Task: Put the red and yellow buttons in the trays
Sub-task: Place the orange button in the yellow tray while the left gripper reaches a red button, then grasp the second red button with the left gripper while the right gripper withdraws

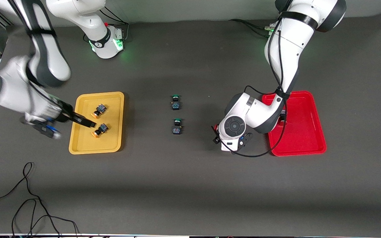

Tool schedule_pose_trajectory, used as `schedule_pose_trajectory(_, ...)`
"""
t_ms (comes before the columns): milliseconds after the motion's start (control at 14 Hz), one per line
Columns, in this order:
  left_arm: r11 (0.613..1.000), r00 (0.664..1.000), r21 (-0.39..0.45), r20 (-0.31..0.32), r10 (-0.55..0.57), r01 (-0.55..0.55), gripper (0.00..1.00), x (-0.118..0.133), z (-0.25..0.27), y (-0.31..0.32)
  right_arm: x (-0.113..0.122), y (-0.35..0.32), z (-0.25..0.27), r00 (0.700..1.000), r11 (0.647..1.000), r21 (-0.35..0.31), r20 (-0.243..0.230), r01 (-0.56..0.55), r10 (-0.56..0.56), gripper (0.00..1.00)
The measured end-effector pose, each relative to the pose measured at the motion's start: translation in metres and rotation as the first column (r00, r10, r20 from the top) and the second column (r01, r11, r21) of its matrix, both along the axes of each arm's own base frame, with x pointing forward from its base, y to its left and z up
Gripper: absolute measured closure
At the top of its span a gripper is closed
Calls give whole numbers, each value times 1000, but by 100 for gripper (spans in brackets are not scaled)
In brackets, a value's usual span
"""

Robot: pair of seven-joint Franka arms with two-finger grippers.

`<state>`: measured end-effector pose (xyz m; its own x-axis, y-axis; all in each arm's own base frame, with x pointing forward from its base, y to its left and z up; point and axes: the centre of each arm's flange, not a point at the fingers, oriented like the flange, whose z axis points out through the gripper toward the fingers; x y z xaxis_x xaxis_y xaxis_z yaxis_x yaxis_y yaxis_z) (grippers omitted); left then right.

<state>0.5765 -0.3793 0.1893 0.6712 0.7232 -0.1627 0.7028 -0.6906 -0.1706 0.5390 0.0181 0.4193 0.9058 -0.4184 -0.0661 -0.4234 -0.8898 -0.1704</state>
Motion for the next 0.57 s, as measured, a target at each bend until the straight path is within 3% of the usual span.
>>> schedule_pose_trajectory(214,999,999,7,-1,42,-42,0,-3,-3,-3,-22,-12,61,993,989,-113,69,-93,101,0)
schedule_pose_trajectory(429,998,998,11,-3,56,-56,5,-4,-4,-4,-41,-16,102,978,977,-120,89,-176,187,0)
schedule_pose_trajectory(571,998,998,12,-4,58,-58,25,-4,-5,-4,-48,-18,125,974,973,-117,84,-198,209,0)
